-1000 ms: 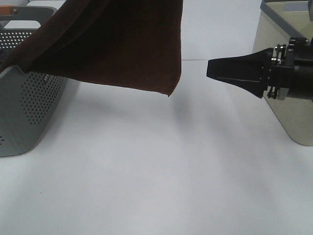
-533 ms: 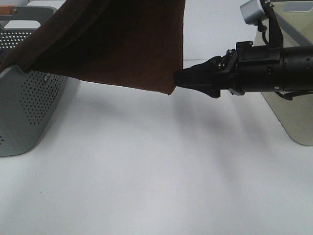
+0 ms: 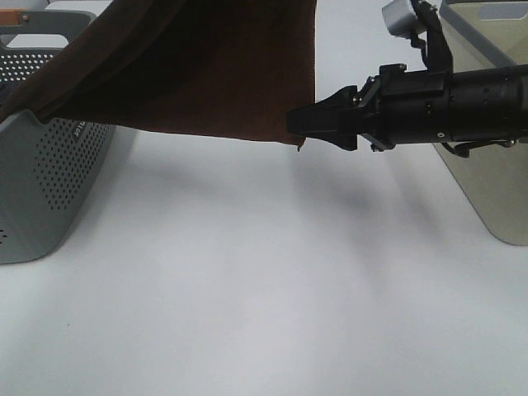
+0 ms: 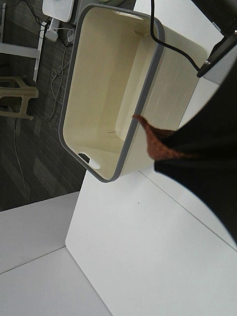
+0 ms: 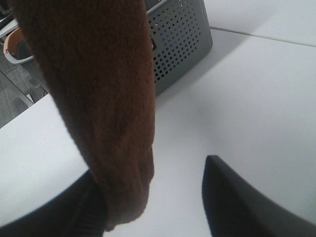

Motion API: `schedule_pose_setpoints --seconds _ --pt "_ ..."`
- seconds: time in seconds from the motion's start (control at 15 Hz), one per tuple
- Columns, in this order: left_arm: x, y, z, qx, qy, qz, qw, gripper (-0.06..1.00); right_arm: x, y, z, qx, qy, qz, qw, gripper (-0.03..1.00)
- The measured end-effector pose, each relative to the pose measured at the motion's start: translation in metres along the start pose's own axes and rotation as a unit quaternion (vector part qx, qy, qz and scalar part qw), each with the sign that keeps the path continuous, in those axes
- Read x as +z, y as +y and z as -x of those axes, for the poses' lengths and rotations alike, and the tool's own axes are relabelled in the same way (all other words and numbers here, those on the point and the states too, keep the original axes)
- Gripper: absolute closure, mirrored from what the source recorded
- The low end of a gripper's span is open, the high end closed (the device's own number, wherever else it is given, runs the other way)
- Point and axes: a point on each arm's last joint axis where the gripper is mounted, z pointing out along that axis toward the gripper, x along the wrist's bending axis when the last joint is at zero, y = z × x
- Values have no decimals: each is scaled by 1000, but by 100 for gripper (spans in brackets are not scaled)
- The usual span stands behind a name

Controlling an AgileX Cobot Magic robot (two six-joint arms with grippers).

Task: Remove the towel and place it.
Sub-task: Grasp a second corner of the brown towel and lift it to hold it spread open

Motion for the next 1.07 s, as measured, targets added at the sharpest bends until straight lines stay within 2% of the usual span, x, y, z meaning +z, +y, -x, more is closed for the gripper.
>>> schedule_pose_setpoints --seconds 0.13,0.2,0.4,0.73,0.87,1.07 --pt "0 0 0 0 0 0 1000 94 0 1 -2 0 13 4 1000 67" --pt "0 0 0 0 0 0 1000 94 0 1 -3 0 17 5 1000 72" --pt "0 0 0 0 0 0 1000 94 0 1 -5 9 29 8 1000 97" --pt "12 -6 -3 0 6 -2 1000 94 0 8 -6 123 37 6 992 97" --pt "38 -22 -9 -5 14 -13 1000 94 0 13 -6 161 35 -31 986 97" --pt "73 -49 -22 -52 45 -36 997 94 -15 29 -10 162 -13 -98 982 97"
